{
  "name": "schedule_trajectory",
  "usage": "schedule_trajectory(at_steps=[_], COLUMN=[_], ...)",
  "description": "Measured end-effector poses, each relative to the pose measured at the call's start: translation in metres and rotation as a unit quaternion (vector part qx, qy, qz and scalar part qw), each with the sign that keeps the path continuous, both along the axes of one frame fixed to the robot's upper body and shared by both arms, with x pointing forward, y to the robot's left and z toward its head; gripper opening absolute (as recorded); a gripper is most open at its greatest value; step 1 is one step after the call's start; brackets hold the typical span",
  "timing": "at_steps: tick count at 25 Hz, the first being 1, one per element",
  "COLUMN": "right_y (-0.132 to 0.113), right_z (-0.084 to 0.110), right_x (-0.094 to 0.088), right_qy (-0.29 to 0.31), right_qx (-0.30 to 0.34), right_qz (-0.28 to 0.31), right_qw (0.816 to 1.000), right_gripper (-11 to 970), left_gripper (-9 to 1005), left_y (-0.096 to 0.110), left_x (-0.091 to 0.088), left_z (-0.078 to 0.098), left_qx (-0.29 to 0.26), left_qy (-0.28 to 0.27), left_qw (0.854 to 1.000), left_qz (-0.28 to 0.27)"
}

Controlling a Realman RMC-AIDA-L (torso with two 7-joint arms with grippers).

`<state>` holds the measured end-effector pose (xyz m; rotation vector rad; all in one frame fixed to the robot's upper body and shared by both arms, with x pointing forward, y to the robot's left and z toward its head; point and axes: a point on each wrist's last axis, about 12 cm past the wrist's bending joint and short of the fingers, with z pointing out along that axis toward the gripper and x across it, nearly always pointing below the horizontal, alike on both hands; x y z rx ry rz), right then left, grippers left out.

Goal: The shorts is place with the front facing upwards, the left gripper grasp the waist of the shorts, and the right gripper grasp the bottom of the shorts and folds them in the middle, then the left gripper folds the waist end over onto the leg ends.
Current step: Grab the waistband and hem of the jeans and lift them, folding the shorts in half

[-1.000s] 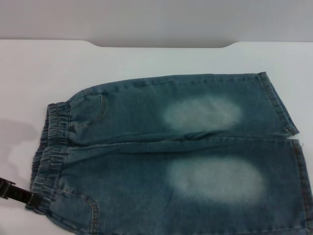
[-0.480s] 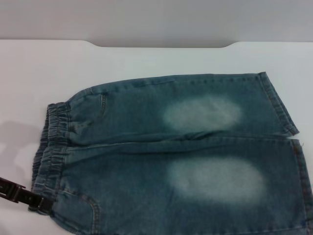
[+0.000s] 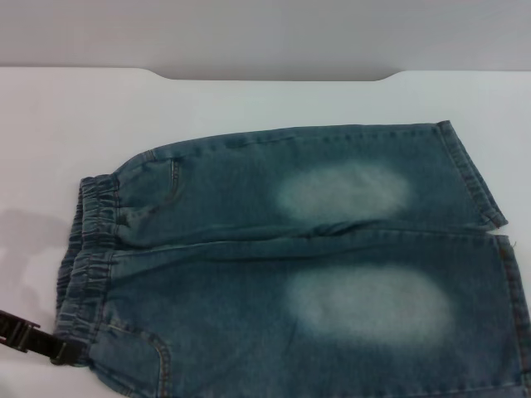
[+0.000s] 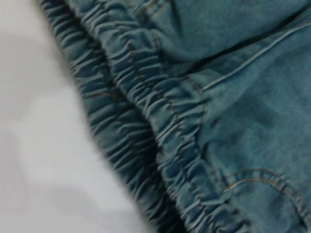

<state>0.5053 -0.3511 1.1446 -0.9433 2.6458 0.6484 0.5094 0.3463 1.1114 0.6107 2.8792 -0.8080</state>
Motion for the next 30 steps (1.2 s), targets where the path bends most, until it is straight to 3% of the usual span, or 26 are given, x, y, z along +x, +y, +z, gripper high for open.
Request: schedule_trajectory(at_steps=[3,19,30], right_y=[0.000,-0.003,-0.003], right_z=[0.000,-0.003,0.000], right_x=[0.000,-0.004,-0.010], right_qy=[-0.001,-0.001,0.030], right_qx=[0.000,0.006,0.012], right_qz=[0.000,-0.009,-0.018], right_qw=[1.000,1.000,0.999], right_gripper=[471,471,470], left_gripper=[645,30,24], left_y=[0.001,-0.002,-0.005], left_x=[0.000,0.002,0.006], left_z=[-0.001,-0.003,0.000], left_qx=[0.008,0.025,0.024], left_qy=[0.004,0.011,0.006], left_qw=[1.000,1.000,1.000], left_qz=[-0.002,-0.008,-0.010])
